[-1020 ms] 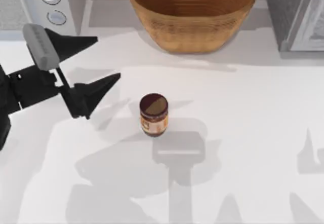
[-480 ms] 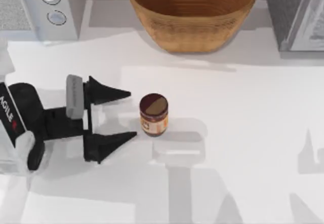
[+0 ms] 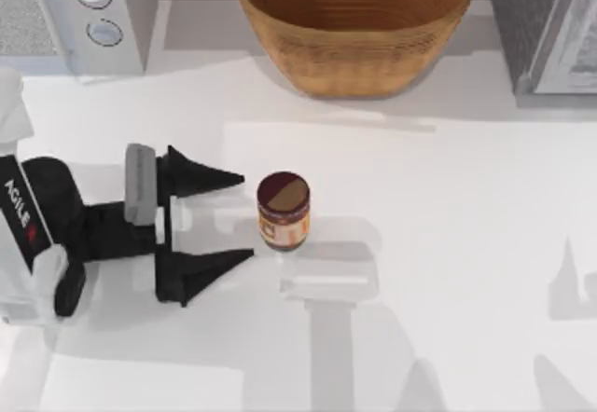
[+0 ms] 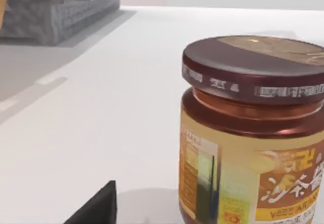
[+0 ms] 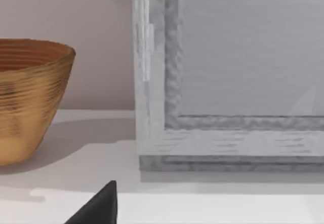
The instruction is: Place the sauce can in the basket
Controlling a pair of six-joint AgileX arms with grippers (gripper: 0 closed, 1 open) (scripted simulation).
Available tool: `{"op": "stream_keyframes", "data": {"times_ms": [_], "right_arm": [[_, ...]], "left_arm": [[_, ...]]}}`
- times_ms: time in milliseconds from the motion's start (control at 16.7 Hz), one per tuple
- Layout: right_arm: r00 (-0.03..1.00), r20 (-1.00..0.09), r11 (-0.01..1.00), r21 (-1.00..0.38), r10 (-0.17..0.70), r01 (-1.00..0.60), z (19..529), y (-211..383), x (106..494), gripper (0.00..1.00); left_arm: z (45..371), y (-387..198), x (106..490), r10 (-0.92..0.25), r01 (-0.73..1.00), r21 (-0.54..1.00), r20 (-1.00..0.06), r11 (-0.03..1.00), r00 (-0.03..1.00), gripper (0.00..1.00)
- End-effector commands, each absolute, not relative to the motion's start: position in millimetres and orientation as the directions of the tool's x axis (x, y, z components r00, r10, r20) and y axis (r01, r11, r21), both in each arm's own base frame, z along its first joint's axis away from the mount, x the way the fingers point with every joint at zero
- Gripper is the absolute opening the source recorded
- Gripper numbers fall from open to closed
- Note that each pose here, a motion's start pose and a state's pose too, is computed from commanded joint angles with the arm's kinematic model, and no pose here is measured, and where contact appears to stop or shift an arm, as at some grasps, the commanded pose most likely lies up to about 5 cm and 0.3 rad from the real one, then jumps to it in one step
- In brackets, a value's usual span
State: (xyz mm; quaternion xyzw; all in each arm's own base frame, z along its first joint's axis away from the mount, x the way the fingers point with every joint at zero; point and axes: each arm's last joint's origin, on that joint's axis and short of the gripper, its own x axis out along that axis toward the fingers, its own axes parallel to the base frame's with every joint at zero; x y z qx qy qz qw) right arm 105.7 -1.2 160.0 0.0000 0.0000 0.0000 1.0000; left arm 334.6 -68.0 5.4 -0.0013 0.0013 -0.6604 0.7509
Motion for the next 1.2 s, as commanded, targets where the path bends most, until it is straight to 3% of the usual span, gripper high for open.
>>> {"op": "stream_keyframes", "data": {"times_ms": [480,780,1200], "right_arm": [[1.0,0.0,1.0,0.0,0.0,0.0,160,-1,106,1.0],[1.0,0.0,1.0,0.0,0.0,0.0,160,-1,106,1.0],[1.0,0.0,1.0,0.0,0.0,0.0,160,-1,106,1.0]], "left_arm": [[5,-130,343,-0.993,0.993,0.0,0.0,0.122,0.122,1.0],[5,-138,343,-0.993,0.993,0.0,0.001,0.122,0.122,1.0],[5,-138,343,-0.993,0.993,0.0,0.001,0.122,0.122,0.47]]}}
